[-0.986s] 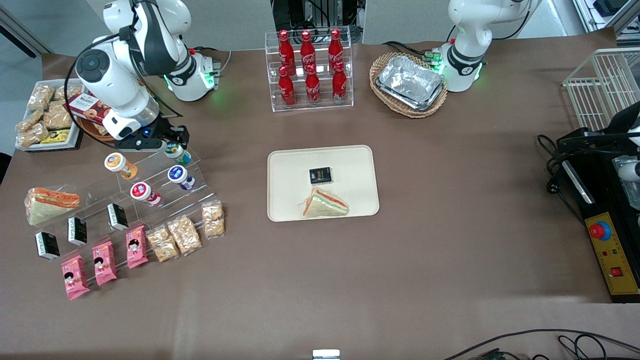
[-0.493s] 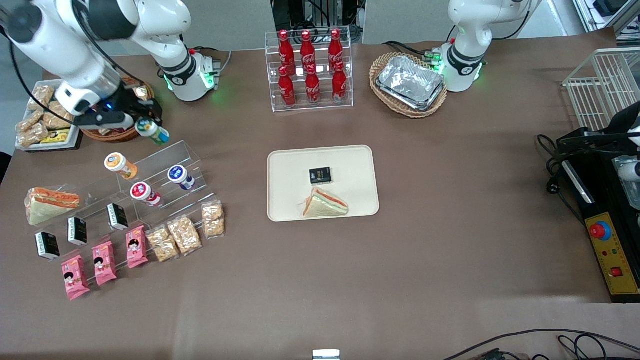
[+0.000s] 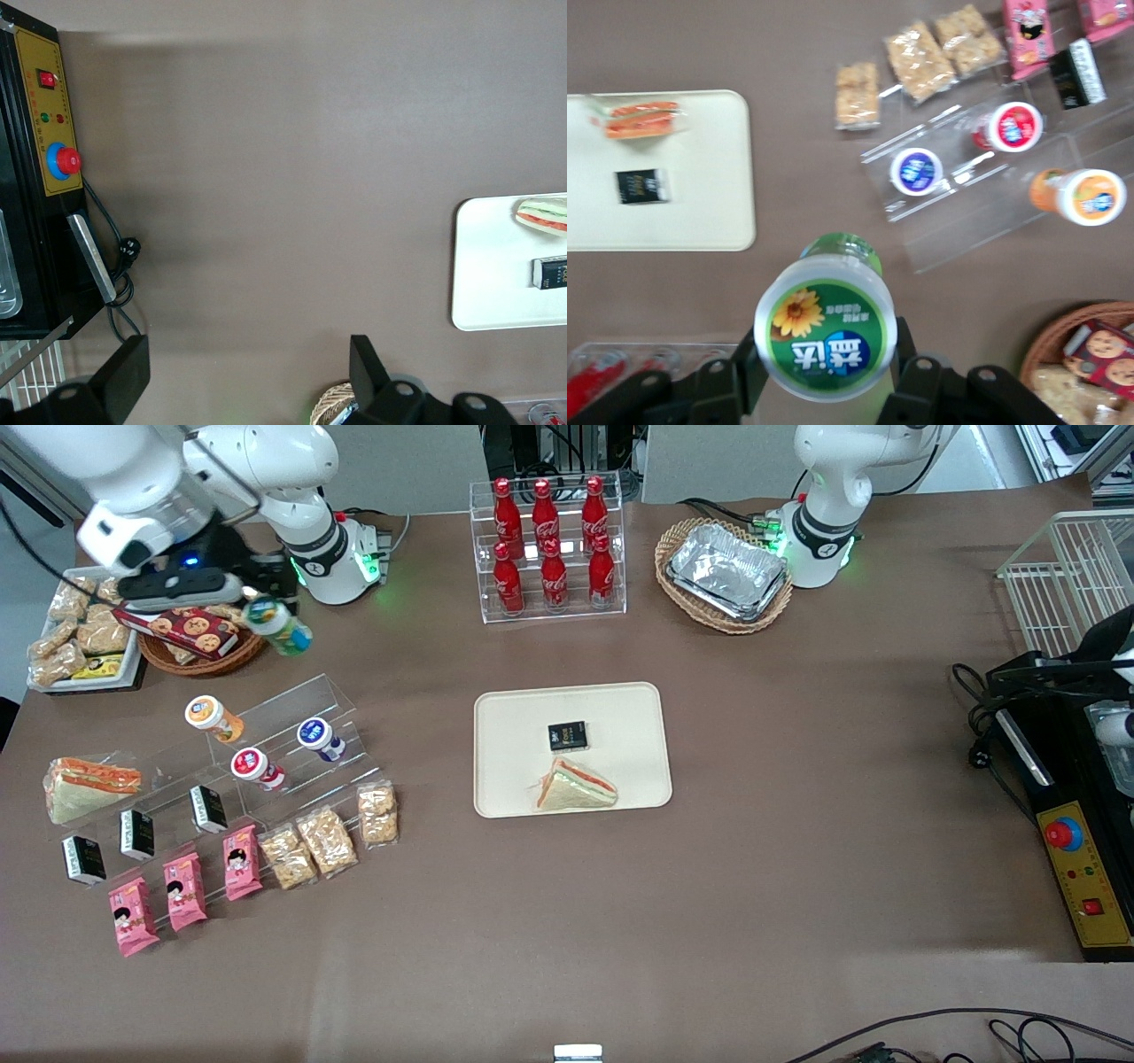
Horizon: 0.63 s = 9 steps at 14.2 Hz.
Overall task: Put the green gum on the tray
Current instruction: 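Lift the green-lidded bottle off the rack with the right gripper, then carry the bottle over the cream tray beside the black card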
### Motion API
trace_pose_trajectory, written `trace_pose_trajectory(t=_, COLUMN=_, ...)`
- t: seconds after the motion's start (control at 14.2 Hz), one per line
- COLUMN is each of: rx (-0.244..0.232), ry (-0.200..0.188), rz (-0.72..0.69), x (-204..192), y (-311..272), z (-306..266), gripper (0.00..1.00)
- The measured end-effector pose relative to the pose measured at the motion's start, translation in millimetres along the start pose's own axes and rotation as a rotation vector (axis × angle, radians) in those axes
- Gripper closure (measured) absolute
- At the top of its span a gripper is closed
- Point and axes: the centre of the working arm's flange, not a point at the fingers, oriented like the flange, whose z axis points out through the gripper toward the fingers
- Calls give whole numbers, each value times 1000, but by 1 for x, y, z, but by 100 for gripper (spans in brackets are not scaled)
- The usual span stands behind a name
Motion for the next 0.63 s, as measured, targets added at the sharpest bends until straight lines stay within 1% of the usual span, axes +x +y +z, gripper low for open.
trace_pose_trajectory(t=0.14, rx=1, ry=-2, rz=30, x=0, y=-47, z=-3, gripper=42)
trace_pose_trajectory(t=0.35, rx=-24, ry=-23, rz=101, x=-8, y=-119, z=11, gripper=42)
trace_pose_trajectory(t=0.42, rx=-30, ry=-24, rz=123, x=-12, y=-144, z=20, gripper=42)
trace_pose_trajectory(t=0.49, rx=-29, ry=-19, rz=143, x=-14, y=-167, z=32, gripper=42)
trace_pose_trajectory(t=0.63, rx=-12, ry=-19, rz=168, x=-14, y=-202, z=60, gripper=42)
